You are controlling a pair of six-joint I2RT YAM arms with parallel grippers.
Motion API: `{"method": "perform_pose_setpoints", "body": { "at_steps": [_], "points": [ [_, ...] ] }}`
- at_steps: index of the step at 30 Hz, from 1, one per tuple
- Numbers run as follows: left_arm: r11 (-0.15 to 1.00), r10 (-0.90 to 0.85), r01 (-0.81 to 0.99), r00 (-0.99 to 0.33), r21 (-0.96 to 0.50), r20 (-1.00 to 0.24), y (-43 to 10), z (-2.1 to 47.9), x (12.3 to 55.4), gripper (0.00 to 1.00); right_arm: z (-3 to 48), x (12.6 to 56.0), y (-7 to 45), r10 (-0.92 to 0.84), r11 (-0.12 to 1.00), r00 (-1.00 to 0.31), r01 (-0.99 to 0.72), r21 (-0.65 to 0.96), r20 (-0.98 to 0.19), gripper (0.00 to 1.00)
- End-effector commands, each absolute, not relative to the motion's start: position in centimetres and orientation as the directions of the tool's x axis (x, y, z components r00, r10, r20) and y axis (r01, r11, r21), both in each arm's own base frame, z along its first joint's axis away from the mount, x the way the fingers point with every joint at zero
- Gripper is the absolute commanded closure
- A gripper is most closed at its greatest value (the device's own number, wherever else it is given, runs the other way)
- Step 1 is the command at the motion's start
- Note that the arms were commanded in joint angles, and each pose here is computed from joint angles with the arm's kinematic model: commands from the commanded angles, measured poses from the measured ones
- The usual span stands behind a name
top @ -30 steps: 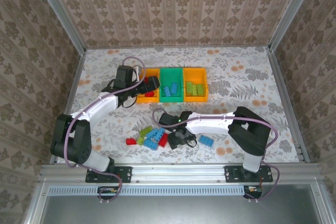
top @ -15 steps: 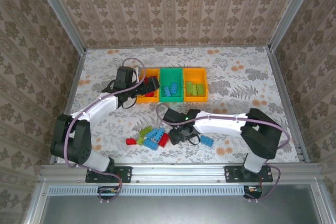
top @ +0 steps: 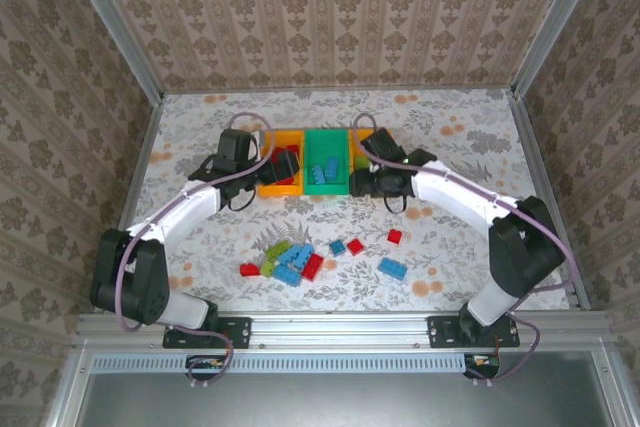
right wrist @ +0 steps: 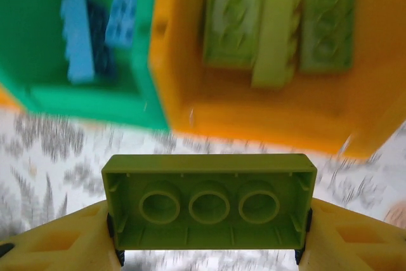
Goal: Sort the legos into containers by color
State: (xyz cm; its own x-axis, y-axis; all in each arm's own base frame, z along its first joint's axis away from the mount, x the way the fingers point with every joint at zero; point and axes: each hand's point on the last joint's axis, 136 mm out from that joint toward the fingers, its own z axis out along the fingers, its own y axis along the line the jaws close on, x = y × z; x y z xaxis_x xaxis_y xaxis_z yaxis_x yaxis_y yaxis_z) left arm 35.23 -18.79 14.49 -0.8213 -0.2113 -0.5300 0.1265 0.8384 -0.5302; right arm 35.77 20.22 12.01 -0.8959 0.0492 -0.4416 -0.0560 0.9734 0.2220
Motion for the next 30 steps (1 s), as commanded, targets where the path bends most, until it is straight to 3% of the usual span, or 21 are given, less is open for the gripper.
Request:
{"method": "perform_pose_setpoints", "body": {
  "at_steps": [1, 12, 25, 30],
  "points": [
    [0.879, -0.187, 0.093, -0.836, -0.468, -0.516, -17.0, 13.2, 33.8, 0.0, 12.0, 38.8, 19.4, 0.091, 0.97, -0.896, -0.019, 0.241, -0.436, 0.44],
    [0.931, -0.203, -0.063, -0.908, -0.359, -0.367, -13.7, 8.5, 28.9, 0.0, 11.0, 45.1, 18.4, 0.144, 0.981, -0.894, 0.073, 0.18, -0.424, 0.39],
    [0.949, -0.152, -0.085, -0.967, -0.304, -0.205, -15.4, 5.8, 24.0, 0.0, 10.3, 45.8, 18.5, 0.158, 0.981, -0.895, 0.092, 0.173, -0.418, 0.2],
    [0.951, -0.18, -0.117, -0.962, -0.288, -0.204, -14.9, 5.6, 24.0, 0.0, 12.5, 45.3, 19.9, 0.093, 0.983, -0.878, 0.005, 0.185, -0.469, 0.14]
  ]
}}
